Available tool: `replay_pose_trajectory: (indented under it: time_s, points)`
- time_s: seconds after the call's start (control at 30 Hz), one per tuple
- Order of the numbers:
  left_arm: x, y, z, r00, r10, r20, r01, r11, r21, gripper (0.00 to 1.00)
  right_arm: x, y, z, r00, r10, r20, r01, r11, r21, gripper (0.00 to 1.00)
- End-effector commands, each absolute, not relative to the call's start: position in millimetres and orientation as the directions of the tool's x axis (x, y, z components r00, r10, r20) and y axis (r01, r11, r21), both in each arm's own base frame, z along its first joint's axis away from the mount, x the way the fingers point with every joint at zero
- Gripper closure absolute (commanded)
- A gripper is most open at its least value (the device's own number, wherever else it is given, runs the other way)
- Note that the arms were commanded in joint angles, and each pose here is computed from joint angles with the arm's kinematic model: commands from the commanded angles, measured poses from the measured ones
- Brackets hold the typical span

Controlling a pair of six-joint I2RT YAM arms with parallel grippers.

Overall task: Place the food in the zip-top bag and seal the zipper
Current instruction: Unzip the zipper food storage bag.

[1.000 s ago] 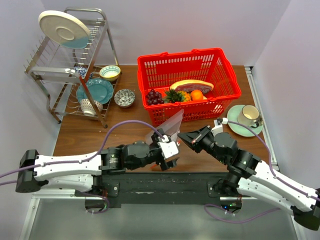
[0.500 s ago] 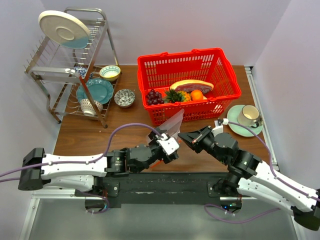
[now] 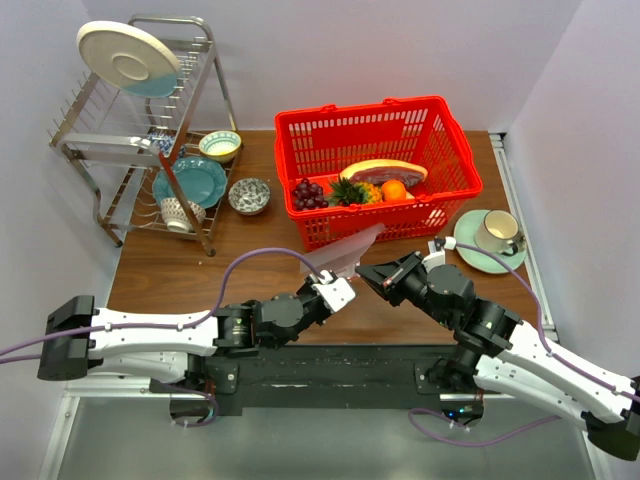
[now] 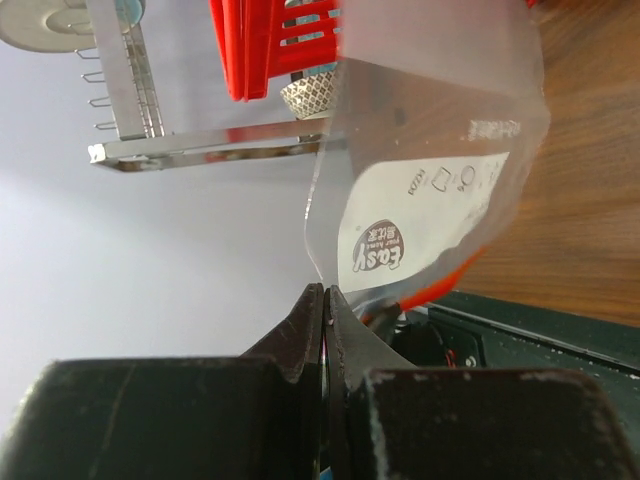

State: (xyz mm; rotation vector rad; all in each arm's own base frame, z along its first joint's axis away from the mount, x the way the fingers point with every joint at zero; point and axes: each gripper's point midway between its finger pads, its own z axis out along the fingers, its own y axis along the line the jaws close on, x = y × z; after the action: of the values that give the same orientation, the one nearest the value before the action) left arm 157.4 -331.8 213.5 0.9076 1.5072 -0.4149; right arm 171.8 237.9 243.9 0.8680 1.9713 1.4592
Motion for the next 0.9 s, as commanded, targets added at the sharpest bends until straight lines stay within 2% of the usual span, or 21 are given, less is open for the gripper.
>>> replay_pose_trajectory:
  time_s: [0.0,0.07,0.13,0.17,0.2,0.23,0.27,0.33,0.37,0.47,0.53,0.57,0.6,0.63,0.67,0.7,0.77,0.87]
  points:
    - [149.0,-334.8,231.4,0.08,0.231,-0.97,0.771,0.602,0.207,1.0,176.7,235.1,243.9,-0.631,0.774,-0.061,0.18,0.222,0.958,1.0]
    - [148.4,-333.7,240.9,0.072,0.236,-0.969,0.774,0.6,0.203,1.0,175.2,233.7,237.8,-0.64,0.762,-0.103,0.17,0.27,0.948,1.0]
    - [145.5,-326.8,239.5,0.058,0.28,-0.958,0.782,0.584,0.218,1.0,176.5,228.0,244.7,-0.632,0.755,-0.175,0.118,0.316,0.941,0.91]
    - [142.3,-327.0,245.7,0.056,0.275,-0.96,0.794,0.57,0.21,1.0,176.7,221.6,242.0,-0.629,0.718,-0.297,0.044,0.415,0.909,0.84]
    - [139.4,-321.2,248.2,0.052,0.284,-0.957,0.802,0.559,0.21,1.0,180.6,215.0,252.9,-0.6,0.708,-0.373,-0.011,0.459,0.888,0.68]
    - [134.2,-318.1,246.9,0.045,0.298,-0.954,0.819,0.535,0.205,1.0,180.7,211.7,256.9,-0.589,0.673,-0.447,-0.069,0.509,0.858,0.62]
    - [131.5,-316.5,253.6,0.041,0.286,-0.957,0.827,0.527,0.194,1.0,180.5,208.0,260.7,-0.559,0.576,-0.597,-0.198,0.606,0.77,0.57]
    - [124.2,-307.0,260.9,0.025,0.278,-0.96,0.844,0.509,0.169,1.0,176.8,206.1,271.6,-0.529,0.482,-0.698,-0.309,0.657,0.688,0.54]
    - [118.3,-307.2,269.4,0.018,0.26,-0.965,0.862,0.485,0.147,1.0,175.2,201.9,270.7,-0.492,0.386,-0.78,-0.383,0.709,0.593,0.51]
    - [98.6,-300.8,280.2,-0.022,0.246,-0.969,0.908,0.41,0.083,1.0,166.9,200.0,272.2,-0.447,0.195,-0.873,-0.513,0.744,0.429,0.44]
    - [84.9,-298.2,280.9,-0.039,0.256,-0.966,0.936,0.349,0.055,1.0,156.5,203.6,282.1,-0.425,0.111,-0.898,-0.598,0.711,0.37,0.43]
    - [80.1,-296.2,281.7,-0.043,0.269,-0.962,0.944,0.326,0.049,1.0,152.4,204.9,282.5,-0.397,0.057,-0.916,-0.645,0.693,0.323,0.38]
    - [76.8,-295.9,281.6,-0.045,0.278,-0.96,0.95,0.309,0.044,1.0,148.2,206.9,282.2,-0.381,0.032,-0.924,-0.678,0.67,0.302,0.27]
    - [73.1,-296.1,280.7,-0.052,0.286,-0.957,0.956,0.29,0.035,1.0,141.7,210.9,282.4,-0.369,0.012,-0.929,-0.716,0.633,0.293,0.23]
    - [71.8,-295.9,282.9,-0.054,0.29,-0.955,0.958,0.285,0.032,1.0,141.5,212.1,284.4,-0.327,-0.009,-0.945,-0.745,0.618,0.252,0.13]
    - [70.9,-295.1,275.9,-0.059,0.32,-0.945,0.959,0.28,0.035,1.0,140.9,210.7,285.4,-0.314,-0.011,-0.949,-0.751,0.615,0.241,0.09]
    - [70.1,-295.0,270.8,-0.056,0.345,-0.937,0.962,0.271,0.043,1.0,140.2,210.9,289.0,-0.284,-0.027,-0.959,-0.769,0.603,0.21,0.06]
    - [72.3,-295.0,263.7,-0.052,0.37,-0.927,0.959,0.276,0.056,1.0,125.7,221.6,302.4,-0.186,-0.076,-0.98,-0.864,0.487,0.126,0.08]
